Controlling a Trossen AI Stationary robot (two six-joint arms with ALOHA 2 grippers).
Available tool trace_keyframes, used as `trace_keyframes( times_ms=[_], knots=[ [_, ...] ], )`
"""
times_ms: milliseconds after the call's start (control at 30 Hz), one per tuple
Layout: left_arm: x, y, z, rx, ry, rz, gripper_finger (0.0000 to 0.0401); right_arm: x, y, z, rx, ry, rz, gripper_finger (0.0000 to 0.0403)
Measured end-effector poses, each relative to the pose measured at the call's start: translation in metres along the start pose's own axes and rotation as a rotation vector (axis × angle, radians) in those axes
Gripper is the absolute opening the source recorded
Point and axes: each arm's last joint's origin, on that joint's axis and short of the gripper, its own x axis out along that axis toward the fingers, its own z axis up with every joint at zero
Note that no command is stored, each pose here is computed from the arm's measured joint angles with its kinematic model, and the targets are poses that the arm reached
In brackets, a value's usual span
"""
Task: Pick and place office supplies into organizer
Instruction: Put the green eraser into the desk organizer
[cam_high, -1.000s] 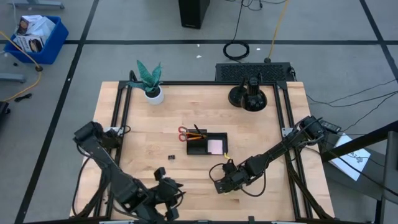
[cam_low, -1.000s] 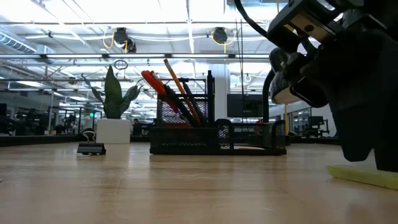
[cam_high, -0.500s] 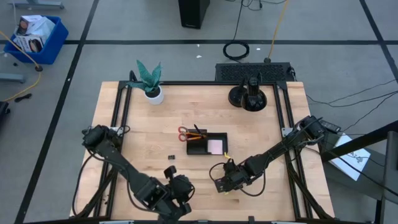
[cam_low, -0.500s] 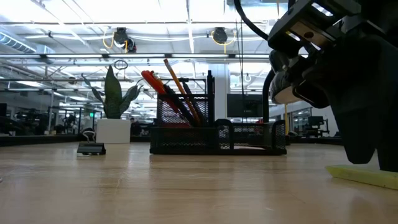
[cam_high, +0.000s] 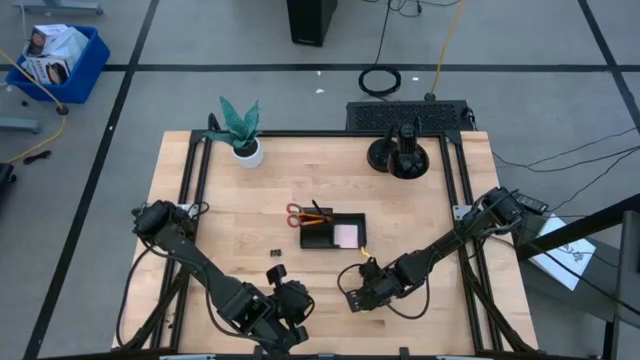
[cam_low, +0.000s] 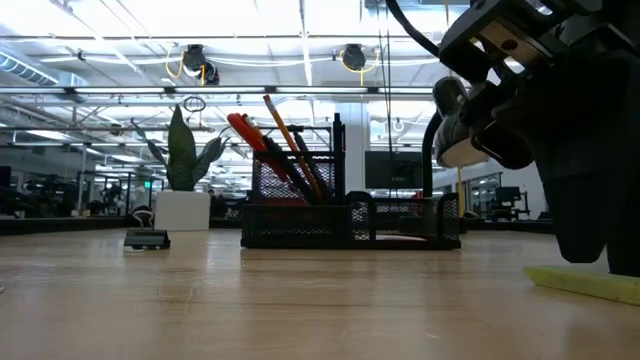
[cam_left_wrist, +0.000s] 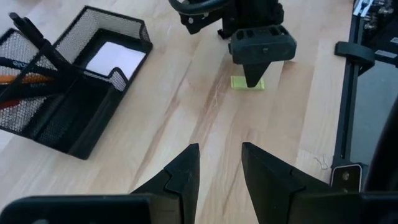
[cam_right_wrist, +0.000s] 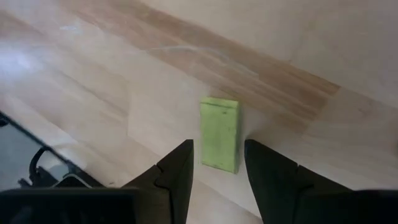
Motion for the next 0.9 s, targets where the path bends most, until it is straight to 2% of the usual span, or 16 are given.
trace_keyframes(
  times_ms=[367,700,900],
  knots=[
    [-0.003,-0.002,-0.003,0.006,0.011,-0.015,0.0124,-0.007,0.020,-0.006,-0.104,0.061,0.211,0.0138],
    [-0.003,-0.002,-0.003,-0.001,0.013,-0.015,0.0124,-0.009,0.021,0.000,-0.106,0.005,0.217,0.0139],
    [-0.004,-0.003,-0.004,0.002,0.013,-0.018,0.0124,-0.013,0.032,-0.002,-0.231,0.000,0.333,0.0139]
  ],
)
